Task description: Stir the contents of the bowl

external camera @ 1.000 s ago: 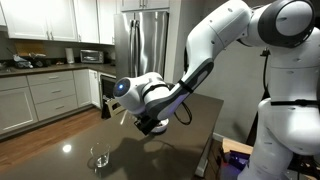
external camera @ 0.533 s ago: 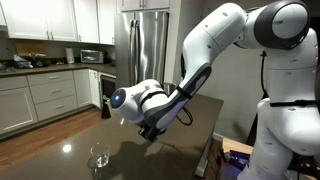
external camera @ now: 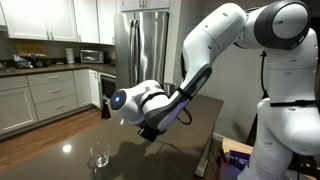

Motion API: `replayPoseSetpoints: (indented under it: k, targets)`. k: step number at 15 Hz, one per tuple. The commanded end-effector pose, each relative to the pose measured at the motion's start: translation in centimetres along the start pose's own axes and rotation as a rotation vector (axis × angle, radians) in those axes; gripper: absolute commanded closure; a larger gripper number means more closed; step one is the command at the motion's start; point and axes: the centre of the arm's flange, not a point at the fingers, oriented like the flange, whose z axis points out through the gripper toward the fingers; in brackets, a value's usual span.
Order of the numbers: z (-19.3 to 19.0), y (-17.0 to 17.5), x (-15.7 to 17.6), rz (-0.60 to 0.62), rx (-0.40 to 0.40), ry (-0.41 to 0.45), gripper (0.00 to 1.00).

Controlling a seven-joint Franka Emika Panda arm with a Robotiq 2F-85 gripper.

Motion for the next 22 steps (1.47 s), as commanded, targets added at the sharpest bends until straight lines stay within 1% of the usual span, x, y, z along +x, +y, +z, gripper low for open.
replayPoseSetpoints:
  k: [1,5,6,7,8,9,10,11,12,13,14,15,16,17,18,20,22]
  targets:
    - [0.4,-0.3,-0.6,-0.064,-0.010,0.064,0.00]
    - [1.3,-0.7,-0.9,-0.138,-0.039,0.125,0.00]
    - [1.6,-0.8,-0.9,-0.147,-0.045,0.135,0.09]
    - [1.7,-0.9,-0.9,-0.155,-0.052,0.147,0.13]
    - [1.9,-1.0,-0.8,-0.156,-0.060,0.158,0.26]
    - [2.1,-1.0,-0.6,-0.156,-0.065,0.170,0.16]
    - [2.2,-1.0,-0.5,-0.154,-0.070,0.178,0.11]
    - [2.3,-1.0,-0.3,-0.157,-0.074,0.184,0.10]
    - [2.4,-1.0,-0.1,-0.156,-0.076,0.191,0.15]
    - [2.4,-1.0,0.0,-0.159,-0.074,0.196,0.10]
    - [2.5,-1.0,0.1,-0.161,-0.074,0.203,0.13]
    - [2.5,-1.1,0.3,-0.164,-0.072,0.207,0.11]
    - [2.5,-1.2,0.4,-0.166,-0.067,0.210,0.14]
    - [2.5,-1.3,0.5,-0.166,-0.063,0.210,0.25]
    - [2.5,-1.4,0.5,-0.166,-0.062,0.211,0.29]
    - [2.5,-1.4,0.5,-0.164,-0.062,0.210,0.50]
    - [2.5,-1.4,0.6,-0.164,-0.063,0.211,0.64]
